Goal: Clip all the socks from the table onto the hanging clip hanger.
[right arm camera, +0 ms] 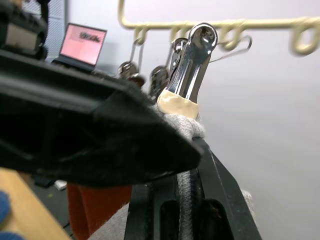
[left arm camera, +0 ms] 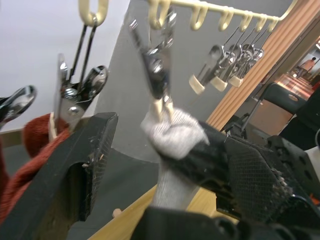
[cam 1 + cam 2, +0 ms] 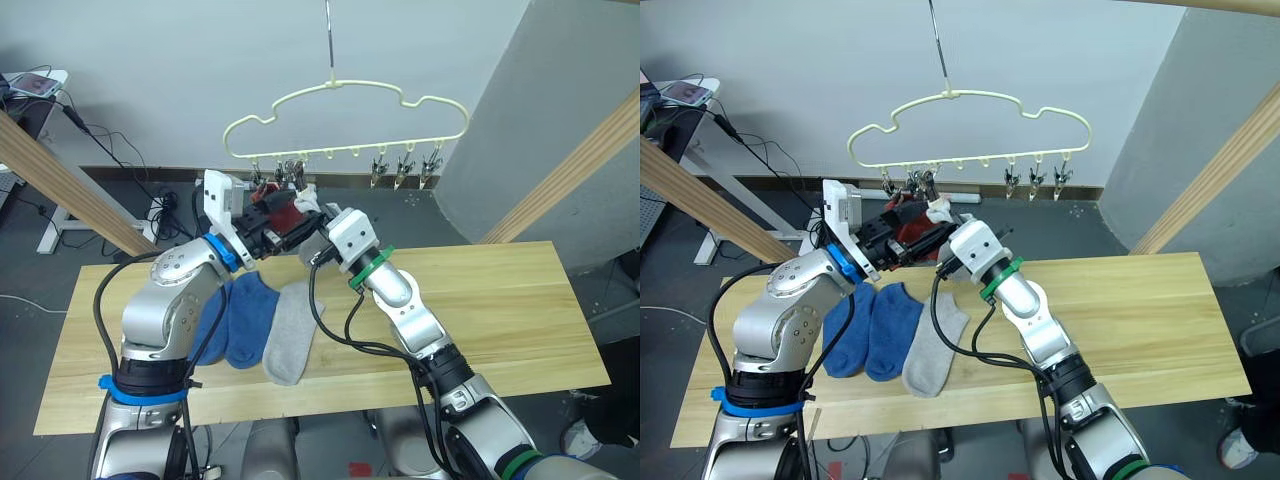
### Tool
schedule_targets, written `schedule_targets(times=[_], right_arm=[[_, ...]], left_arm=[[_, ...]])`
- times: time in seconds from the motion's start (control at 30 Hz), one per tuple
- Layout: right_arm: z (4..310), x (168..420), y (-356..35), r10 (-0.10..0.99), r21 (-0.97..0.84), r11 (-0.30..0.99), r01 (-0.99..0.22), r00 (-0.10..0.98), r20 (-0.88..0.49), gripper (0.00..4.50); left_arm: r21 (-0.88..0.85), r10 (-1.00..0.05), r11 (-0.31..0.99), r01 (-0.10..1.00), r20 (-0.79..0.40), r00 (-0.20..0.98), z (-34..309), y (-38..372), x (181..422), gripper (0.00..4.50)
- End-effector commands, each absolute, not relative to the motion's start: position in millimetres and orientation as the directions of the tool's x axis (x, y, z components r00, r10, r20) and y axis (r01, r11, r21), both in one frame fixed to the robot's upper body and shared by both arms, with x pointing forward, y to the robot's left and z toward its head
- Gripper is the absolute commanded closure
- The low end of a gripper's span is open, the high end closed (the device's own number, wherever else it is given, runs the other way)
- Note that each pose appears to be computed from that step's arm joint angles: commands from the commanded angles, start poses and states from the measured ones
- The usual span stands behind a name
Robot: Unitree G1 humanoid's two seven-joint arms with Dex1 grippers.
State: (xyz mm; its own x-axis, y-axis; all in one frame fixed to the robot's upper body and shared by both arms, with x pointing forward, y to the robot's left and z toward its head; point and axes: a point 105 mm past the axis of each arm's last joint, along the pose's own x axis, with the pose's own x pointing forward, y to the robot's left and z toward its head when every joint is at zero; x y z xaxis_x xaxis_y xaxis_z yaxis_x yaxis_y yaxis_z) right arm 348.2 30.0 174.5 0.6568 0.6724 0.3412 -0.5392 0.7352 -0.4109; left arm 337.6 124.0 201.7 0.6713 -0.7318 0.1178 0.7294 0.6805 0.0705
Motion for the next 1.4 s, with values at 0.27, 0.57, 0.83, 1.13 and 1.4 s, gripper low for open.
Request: schedule_targets(times=[0.27, 0.57, 0.83, 1.13, 1.4], right_arm=[[145, 327, 11, 0.746, -0.425, 0.631, -0.649, 0.658, 0.103, 1.47], [165, 278, -53, 0.793, -0.485, 0.52, -0.703, 0.608, -0.031, 1.47], [224, 300, -84, 0.669, -0.386, 0.708, -0.592, 0.736, 0.099, 1.47], [233, 319, -85, 0.595, -0.235, 0.796, -0.558, 0.794, 0.128, 1.47], [237, 326, -84, 0.57, -0.202, 0.817, -0.541, 0.81, 0.136, 2.37]], left_arm=[[0.15, -0.741, 0.671, 0.726, 0.105, 0.664, 207, 137, 323, 0.59], [0.351, -0.844, 0.495, 0.795, -0.021, 0.535, 205, 150, 293, 0.59], [0.414, -0.904, 0.385, 0.825, -0.014, 0.428, 223, 138, 281, 0.59], [0.439, -0.915, 0.37, 0.819, 0.021, 0.402, 231, 127, 284, 0.59], [0.444, -0.919, 0.366, 0.818, 0.036, 0.392, 235, 121, 286, 0.59]])
